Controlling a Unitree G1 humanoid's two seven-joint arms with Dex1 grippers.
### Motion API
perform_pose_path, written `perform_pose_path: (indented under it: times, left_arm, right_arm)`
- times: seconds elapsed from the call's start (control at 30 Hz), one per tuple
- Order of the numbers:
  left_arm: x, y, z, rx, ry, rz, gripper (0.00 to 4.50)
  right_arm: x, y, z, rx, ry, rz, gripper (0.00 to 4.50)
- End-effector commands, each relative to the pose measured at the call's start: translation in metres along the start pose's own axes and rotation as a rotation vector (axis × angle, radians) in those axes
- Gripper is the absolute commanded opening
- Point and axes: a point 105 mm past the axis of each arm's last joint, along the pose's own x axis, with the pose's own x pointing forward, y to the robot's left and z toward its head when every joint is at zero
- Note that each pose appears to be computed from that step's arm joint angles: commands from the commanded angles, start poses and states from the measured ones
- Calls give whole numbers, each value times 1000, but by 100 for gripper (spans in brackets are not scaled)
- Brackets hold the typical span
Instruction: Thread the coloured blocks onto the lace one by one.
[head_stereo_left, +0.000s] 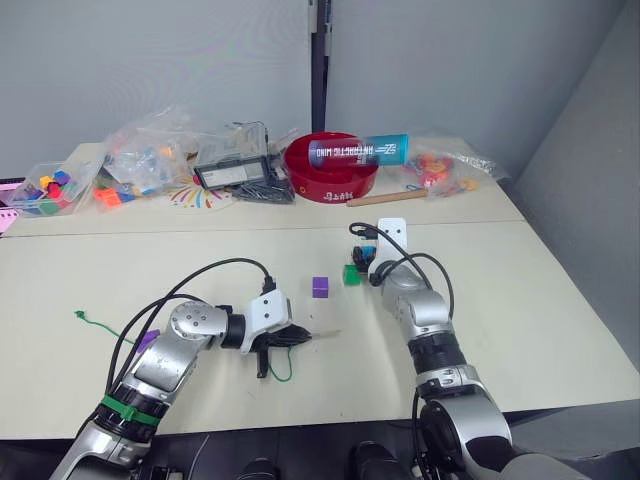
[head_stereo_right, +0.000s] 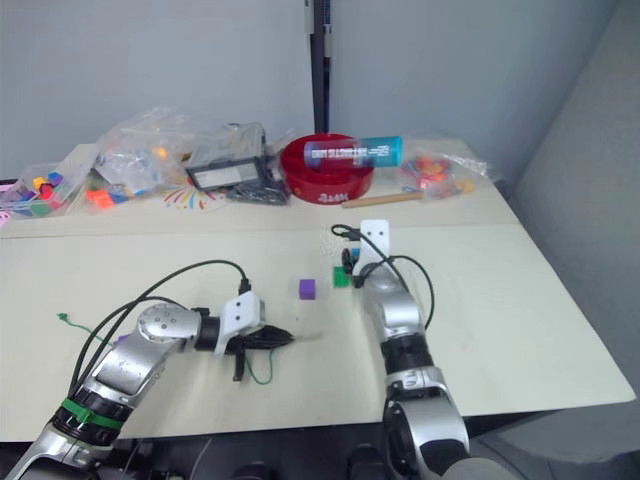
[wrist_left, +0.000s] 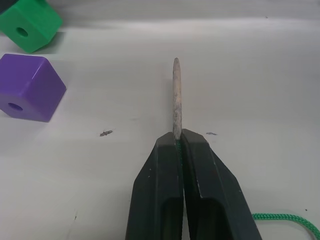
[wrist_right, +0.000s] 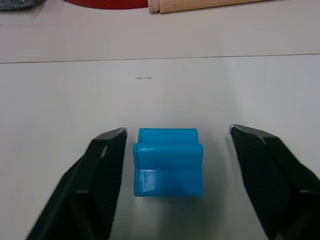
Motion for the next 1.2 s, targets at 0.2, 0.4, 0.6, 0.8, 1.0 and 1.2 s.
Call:
perform_pose_path:
  times: [0.2,0.4,0.6,0.8,1.0,1.2]
  left_arm:
    - [-3,1,10,30,-25,11,0]
    - [-3,2,10,31,-25,11,0]
    - [-3,4,10,32,-24,15,0]
    - [-3,4,10,30,-24,14,0]
    - [-2,4,10,30,-25,10,0]
    - [-3,4,10,30,-29,5,0]
  right_arm:
    - [-3,-1,17,0,-34,10,267]
    - [-2,-5,9,-1,-11,0,267]
    - [-1,-4,5,-8,8,8,159]
    - [0,-7,6,1,0,4,120]
    - [-19,-13,33,3,-109,29,120]
    - [-77,-13,41,-39,-169,80,120]
